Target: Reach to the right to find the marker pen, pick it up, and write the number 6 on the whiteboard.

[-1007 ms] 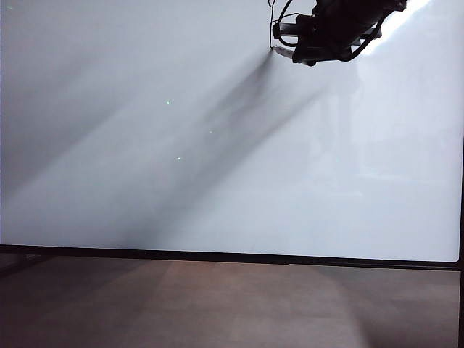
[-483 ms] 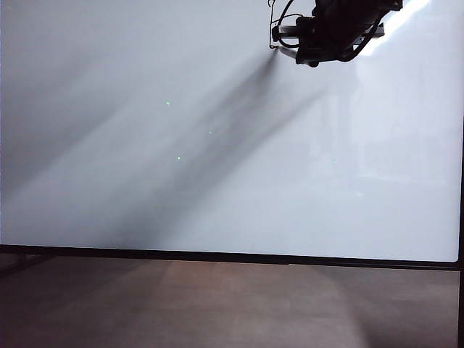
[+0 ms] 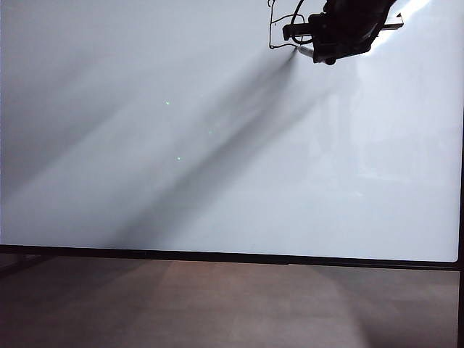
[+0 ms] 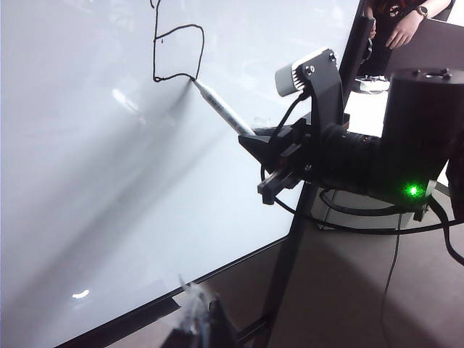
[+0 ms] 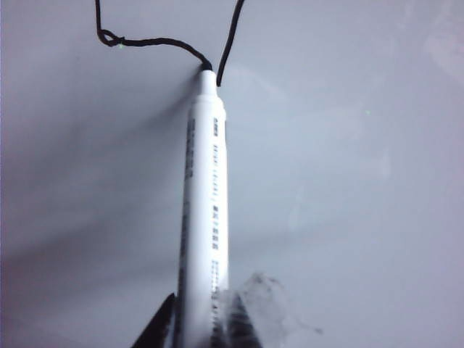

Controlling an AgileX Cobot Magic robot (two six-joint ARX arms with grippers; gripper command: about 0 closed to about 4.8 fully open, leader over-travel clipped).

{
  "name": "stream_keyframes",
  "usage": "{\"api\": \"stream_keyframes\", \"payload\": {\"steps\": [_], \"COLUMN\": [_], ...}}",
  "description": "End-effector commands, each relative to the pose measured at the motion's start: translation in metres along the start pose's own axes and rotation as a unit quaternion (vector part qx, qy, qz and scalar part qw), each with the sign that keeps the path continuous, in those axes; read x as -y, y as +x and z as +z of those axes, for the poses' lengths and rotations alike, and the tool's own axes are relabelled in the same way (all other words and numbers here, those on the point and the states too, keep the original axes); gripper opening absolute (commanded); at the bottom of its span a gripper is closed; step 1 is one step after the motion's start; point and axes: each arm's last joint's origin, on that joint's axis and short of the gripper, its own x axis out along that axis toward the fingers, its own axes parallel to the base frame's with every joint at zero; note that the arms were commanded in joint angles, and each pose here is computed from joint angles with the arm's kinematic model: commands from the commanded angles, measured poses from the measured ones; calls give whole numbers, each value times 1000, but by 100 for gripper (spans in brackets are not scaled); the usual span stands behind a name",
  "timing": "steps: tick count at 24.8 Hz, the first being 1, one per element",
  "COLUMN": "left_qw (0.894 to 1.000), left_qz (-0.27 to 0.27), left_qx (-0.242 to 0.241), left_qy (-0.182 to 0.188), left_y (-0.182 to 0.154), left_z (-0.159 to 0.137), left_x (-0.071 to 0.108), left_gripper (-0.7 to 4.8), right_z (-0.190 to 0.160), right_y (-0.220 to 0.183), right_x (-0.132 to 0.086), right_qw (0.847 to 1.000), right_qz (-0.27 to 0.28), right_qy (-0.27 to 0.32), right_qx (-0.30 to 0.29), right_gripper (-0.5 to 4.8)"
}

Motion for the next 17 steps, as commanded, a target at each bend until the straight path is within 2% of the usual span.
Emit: {"api": "stream_keyframes", "payload": {"steps": [1, 10, 17], "left_qw": [1000, 1000, 1000], "left_qz": [-1, -1, 2], "left_qx": [9, 10, 28], "left_qy": [4, 2, 7], "left_y": [-1, -1, -1], "left_z": [3, 3, 6], "left_x": [0, 0, 0], "left_gripper": [-5, -5, -5], "right_z": [4, 20, 73], "right_y": [-2, -17, -79], "right_x": [4, 9, 29], "right_qw": [1000, 999, 991], "right_qz": [-22, -19, -23], "right_qy": [13, 28, 52], "right_qx": [2, 27, 120], "right_gripper": [-1, 0, 0]}}
